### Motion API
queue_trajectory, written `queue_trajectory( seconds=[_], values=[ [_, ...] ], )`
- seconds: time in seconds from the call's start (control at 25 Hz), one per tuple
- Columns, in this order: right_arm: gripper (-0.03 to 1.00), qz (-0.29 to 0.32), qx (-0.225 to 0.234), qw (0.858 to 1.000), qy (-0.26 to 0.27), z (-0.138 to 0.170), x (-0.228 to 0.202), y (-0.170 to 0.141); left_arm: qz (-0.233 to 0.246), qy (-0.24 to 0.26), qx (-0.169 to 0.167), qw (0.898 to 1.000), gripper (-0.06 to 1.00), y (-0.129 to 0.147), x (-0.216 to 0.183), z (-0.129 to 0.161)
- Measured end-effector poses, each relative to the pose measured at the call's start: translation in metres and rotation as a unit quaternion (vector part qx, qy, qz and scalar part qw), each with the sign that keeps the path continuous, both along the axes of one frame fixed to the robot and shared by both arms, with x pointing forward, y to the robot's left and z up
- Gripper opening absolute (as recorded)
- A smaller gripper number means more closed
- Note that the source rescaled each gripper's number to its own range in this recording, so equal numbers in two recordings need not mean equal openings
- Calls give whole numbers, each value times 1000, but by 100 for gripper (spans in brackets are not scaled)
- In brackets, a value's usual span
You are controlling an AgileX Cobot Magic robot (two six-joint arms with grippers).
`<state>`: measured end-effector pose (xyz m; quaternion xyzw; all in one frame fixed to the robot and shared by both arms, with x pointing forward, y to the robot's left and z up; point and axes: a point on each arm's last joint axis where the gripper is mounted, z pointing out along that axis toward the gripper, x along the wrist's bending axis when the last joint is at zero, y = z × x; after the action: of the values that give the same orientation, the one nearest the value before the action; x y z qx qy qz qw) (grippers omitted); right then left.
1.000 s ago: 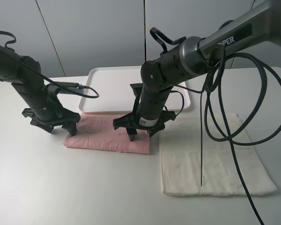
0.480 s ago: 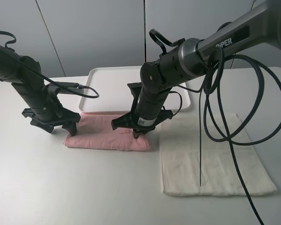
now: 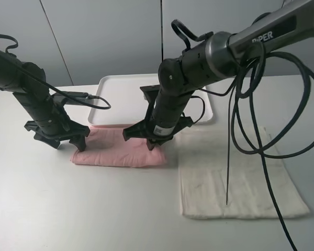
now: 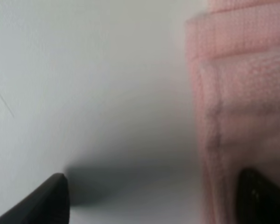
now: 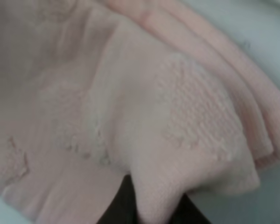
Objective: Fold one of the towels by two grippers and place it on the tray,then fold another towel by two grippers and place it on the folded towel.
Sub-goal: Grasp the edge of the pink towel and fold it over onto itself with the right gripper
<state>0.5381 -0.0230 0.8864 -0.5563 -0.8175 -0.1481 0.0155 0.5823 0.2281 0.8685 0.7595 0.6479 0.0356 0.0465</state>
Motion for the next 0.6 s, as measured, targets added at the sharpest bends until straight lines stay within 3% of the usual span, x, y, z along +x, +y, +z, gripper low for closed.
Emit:
queue_trajectory(
  seconds=[0.24, 0.6],
  values=[
    [6, 4, 39, 999, -26, 41, -3, 1, 0, 2, 1, 1000, 93, 0, 0, 0],
    [6, -7, 57, 998, 14, 43, -9, 3, 0, 5, 1, 1000, 93, 0, 0, 0]
  ],
)
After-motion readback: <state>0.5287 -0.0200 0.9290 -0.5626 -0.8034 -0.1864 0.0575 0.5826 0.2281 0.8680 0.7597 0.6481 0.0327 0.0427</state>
